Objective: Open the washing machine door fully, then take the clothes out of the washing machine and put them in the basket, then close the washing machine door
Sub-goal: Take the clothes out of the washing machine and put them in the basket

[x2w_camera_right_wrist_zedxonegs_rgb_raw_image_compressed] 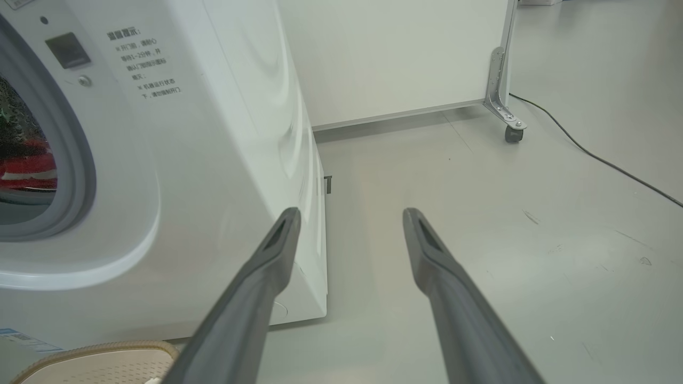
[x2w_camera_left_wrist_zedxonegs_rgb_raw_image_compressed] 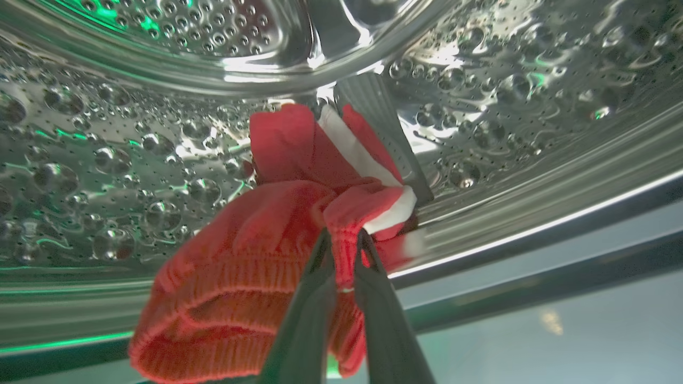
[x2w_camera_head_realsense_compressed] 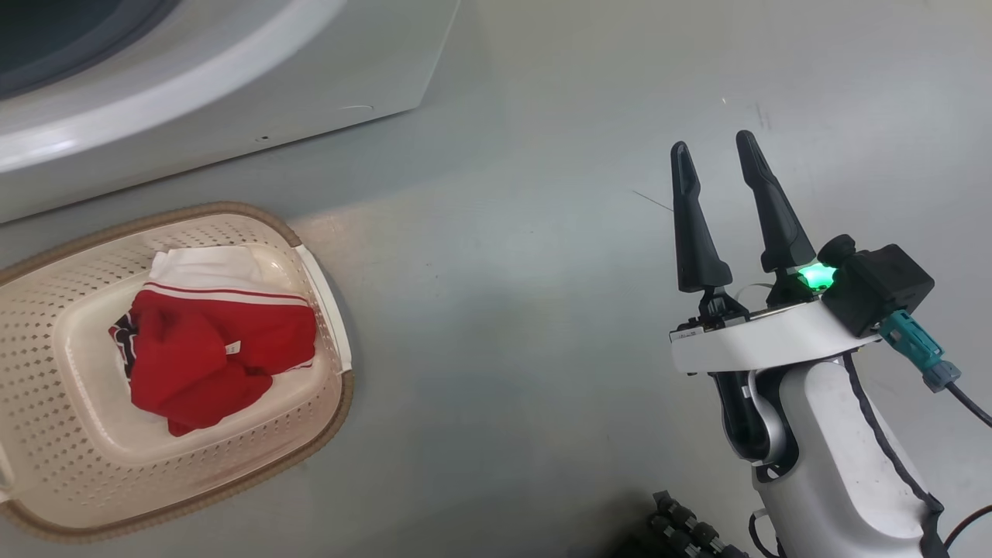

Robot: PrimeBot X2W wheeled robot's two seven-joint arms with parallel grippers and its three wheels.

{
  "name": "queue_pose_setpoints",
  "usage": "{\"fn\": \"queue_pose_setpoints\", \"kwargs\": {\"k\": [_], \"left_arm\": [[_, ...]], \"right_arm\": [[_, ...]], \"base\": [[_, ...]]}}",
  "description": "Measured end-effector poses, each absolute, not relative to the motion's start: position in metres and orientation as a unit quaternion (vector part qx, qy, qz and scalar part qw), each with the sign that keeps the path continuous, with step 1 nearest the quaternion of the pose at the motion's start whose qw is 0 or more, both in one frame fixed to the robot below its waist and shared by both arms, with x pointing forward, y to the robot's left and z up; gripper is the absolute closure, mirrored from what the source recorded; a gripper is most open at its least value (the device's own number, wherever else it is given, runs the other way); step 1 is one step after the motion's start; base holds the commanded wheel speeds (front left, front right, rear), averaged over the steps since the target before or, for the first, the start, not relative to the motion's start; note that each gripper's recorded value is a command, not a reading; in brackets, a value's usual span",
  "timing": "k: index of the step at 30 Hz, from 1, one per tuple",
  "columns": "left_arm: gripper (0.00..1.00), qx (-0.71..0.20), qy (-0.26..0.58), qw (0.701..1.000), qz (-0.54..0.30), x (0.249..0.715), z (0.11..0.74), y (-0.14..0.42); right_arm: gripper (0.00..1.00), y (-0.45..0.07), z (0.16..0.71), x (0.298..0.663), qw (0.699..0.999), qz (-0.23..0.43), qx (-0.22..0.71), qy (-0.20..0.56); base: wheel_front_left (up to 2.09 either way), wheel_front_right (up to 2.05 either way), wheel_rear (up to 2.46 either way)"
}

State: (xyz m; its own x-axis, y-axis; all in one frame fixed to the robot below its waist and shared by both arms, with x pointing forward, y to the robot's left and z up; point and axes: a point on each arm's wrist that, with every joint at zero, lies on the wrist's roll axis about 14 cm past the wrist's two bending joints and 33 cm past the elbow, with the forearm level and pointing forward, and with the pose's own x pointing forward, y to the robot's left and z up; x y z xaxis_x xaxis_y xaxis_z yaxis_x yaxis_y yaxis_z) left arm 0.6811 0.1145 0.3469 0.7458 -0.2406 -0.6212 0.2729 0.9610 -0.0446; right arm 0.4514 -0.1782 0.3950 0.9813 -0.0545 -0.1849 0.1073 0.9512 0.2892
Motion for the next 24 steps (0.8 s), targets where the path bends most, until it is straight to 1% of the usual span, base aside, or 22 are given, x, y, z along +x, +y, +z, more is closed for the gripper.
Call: {"fn": "queue_pose_setpoints", "kwargs": {"k": [5,10,24], "left_arm": [[1.0,0.006,0.275,0.951,-0.142,0.684,0.371,0.109],[1.0,-0.01,0.24,0.961,-0.14,0.68,0.383,0.11],[1.0,-0.085,0.103,0.982,-0.134,0.651,0.437,0.107]], "right_arm": [[0.0,-0.174,0.398,0.454,0.985,-0.034,0.147,0.083],[0.0,-0.171,0.4,0.456,0.986,-0.027,0.144,0.079],[0.0,-0.158,0.41,0.455,0.989,0.0,0.132,0.068]], "base": [[0.0,0.0,0.0],[0.0,0.0,0.0],[0.0,0.0,0.0]]}}
